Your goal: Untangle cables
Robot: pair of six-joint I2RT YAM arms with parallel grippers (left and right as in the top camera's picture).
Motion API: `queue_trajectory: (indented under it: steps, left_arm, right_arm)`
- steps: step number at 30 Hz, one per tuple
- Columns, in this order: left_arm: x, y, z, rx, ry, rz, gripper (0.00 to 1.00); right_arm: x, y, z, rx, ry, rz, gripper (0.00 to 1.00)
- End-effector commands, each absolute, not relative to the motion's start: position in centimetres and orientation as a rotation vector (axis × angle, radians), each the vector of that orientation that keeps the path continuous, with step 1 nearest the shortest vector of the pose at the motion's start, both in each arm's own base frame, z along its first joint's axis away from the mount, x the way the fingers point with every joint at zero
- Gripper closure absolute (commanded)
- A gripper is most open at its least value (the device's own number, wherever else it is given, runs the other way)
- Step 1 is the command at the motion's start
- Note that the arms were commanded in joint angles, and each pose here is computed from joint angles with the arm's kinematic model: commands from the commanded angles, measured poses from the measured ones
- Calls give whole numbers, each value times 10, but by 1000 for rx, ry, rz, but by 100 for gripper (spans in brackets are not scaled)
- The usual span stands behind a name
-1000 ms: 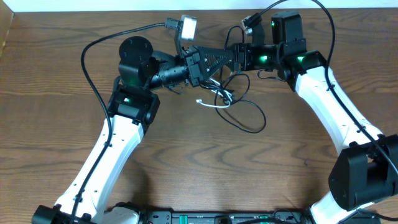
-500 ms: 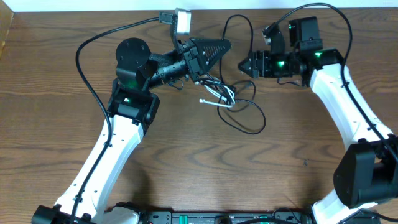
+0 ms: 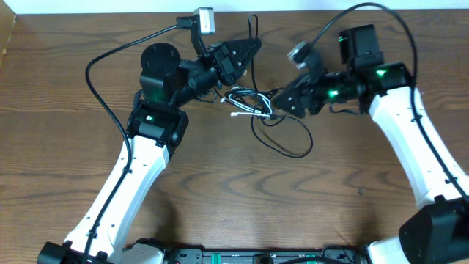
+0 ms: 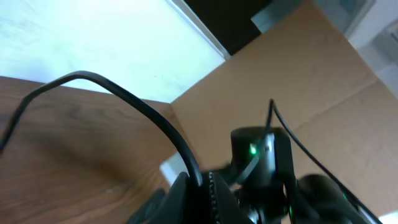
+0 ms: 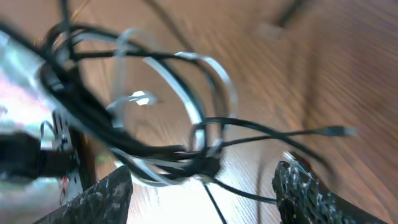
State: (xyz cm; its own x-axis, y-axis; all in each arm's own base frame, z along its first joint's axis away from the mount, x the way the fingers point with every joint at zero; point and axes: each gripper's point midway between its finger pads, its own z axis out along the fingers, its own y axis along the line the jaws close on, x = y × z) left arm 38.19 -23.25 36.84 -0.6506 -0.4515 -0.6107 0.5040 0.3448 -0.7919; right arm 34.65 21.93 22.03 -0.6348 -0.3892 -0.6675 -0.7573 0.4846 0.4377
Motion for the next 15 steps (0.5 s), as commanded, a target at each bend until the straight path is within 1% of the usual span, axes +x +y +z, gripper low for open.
queue_trajectory:
  steps: [1, 4, 6, 9, 14, 15]
  left_arm:
    - [383, -228, 378, -24, 1751, -1457, 92]
    - [383, -228, 378, -62, 1760, -1488, 93]
    - [383, -229, 378, -78, 1765, -1506, 93]
    - [381, -229, 378, -80, 1770, -1519, 93]
    - [382, -229, 377, -83, 1774, -1516, 92]
    - [382, -228, 377, -85, 1773, -1514, 92]
  right_arm:
    - [335, 239, 222, -1102, 2147, 1027, 29]
    - [335, 254, 221, -1139, 2110, 1027, 30]
    - [341, 261, 219, -1108, 2120, 1025, 34]
    - [352, 263, 220, -1044, 2137, 1011, 52]
    - [371, 253, 215, -864, 2246, 930, 96]
    - [374, 250, 213, -817, 2274, 925, 99]
